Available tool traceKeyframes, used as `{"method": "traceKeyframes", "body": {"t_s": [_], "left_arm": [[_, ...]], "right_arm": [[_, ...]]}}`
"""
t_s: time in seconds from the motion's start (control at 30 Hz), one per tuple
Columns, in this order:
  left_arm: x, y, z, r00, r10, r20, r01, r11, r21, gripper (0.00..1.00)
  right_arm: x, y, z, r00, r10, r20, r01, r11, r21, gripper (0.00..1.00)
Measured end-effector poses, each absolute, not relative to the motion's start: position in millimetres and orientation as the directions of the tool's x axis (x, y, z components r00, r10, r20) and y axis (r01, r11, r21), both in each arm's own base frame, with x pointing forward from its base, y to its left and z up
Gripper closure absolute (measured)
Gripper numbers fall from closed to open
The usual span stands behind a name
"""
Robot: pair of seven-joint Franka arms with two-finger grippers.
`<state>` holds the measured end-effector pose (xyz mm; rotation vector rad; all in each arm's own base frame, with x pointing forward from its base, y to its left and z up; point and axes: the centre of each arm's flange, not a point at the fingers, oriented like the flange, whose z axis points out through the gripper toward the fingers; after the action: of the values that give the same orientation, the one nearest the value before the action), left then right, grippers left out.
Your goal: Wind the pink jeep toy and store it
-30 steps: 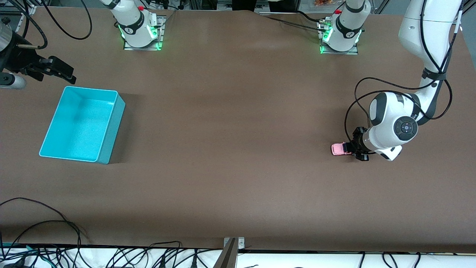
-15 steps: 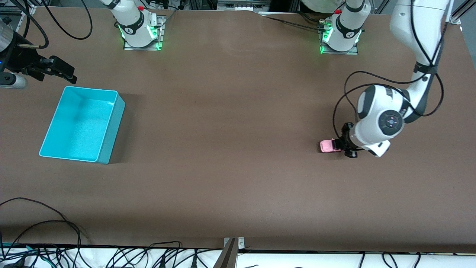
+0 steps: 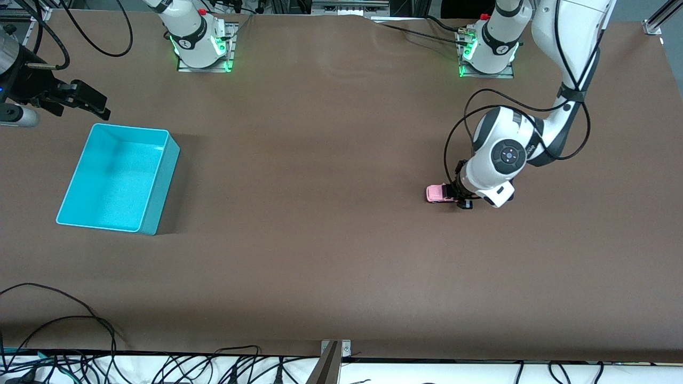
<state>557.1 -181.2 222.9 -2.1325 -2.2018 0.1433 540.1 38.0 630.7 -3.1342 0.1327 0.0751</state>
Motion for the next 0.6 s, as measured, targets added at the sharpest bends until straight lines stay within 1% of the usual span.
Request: {"method": "traceKeyframes", "body": {"t_s": [0.23,0.6], "left_arm": [[545,-185,210,-0.058,0.998,-0.018,0.993,0.056,-0.103,0.53],[544,-182,209,-0.063,0.998,-0.016,0.994,0.061,-0.094,0.53]], "right_arm": [[540,38,631,0.995,-0.085,-0.048,-0.085,-0.996,-0.002,0.0],[540,37,631,0.995,-0.086,-0.049,-0.086,-0.996,-0.002,0.0]]}}
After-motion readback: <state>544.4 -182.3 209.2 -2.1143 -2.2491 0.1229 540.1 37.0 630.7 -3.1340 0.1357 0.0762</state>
